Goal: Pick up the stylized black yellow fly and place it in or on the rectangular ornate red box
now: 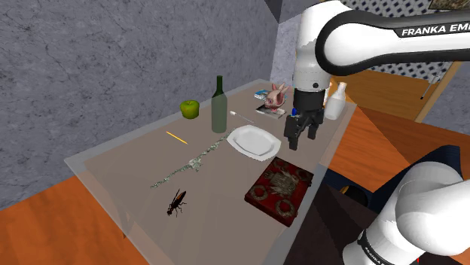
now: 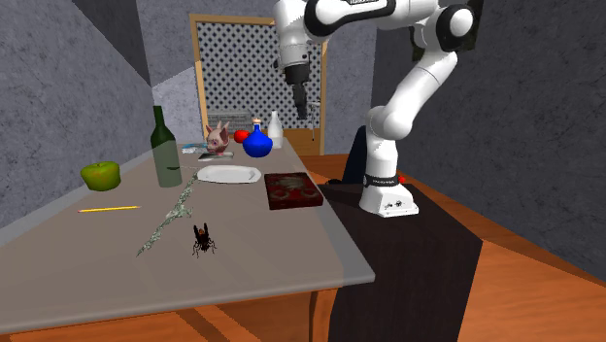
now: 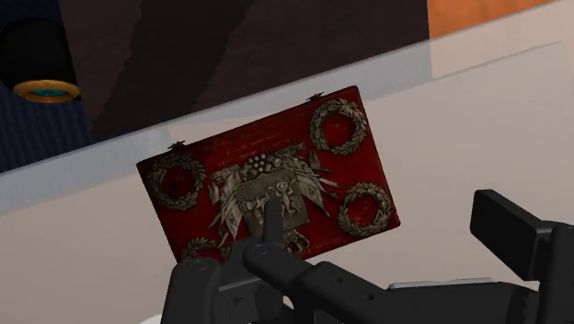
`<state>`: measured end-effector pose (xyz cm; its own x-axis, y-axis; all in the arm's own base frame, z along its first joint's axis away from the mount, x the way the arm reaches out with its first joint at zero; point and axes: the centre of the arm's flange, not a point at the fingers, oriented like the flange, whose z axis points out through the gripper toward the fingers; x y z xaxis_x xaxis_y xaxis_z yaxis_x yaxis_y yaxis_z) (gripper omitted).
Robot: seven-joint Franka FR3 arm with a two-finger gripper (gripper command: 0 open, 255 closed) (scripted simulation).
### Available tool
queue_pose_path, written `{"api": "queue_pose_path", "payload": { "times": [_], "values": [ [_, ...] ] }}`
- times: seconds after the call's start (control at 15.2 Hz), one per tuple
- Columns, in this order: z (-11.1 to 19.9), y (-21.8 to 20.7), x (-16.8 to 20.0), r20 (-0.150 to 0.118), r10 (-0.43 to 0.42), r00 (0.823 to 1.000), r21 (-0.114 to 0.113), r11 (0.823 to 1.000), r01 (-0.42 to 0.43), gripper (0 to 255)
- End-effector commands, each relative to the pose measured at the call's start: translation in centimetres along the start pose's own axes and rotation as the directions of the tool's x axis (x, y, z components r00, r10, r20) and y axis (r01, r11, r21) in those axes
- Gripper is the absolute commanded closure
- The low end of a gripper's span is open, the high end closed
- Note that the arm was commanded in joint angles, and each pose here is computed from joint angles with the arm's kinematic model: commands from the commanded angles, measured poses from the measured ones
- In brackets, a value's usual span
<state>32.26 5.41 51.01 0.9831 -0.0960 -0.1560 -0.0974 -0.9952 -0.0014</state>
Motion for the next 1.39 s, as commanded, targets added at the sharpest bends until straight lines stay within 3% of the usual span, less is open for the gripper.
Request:
{"api": "queue_pose_path", "payload": {
  "times": [0.0,1.32],
  "values": [
    [1.4,-2.1,1.1,-0.009,0.017,1.0,0.002,1.0,-0.017,0],
    [13.1,-20.9,14.5,-0.073,0.166,0.983,0.011,0.986,-0.166,0]
  ]
}}
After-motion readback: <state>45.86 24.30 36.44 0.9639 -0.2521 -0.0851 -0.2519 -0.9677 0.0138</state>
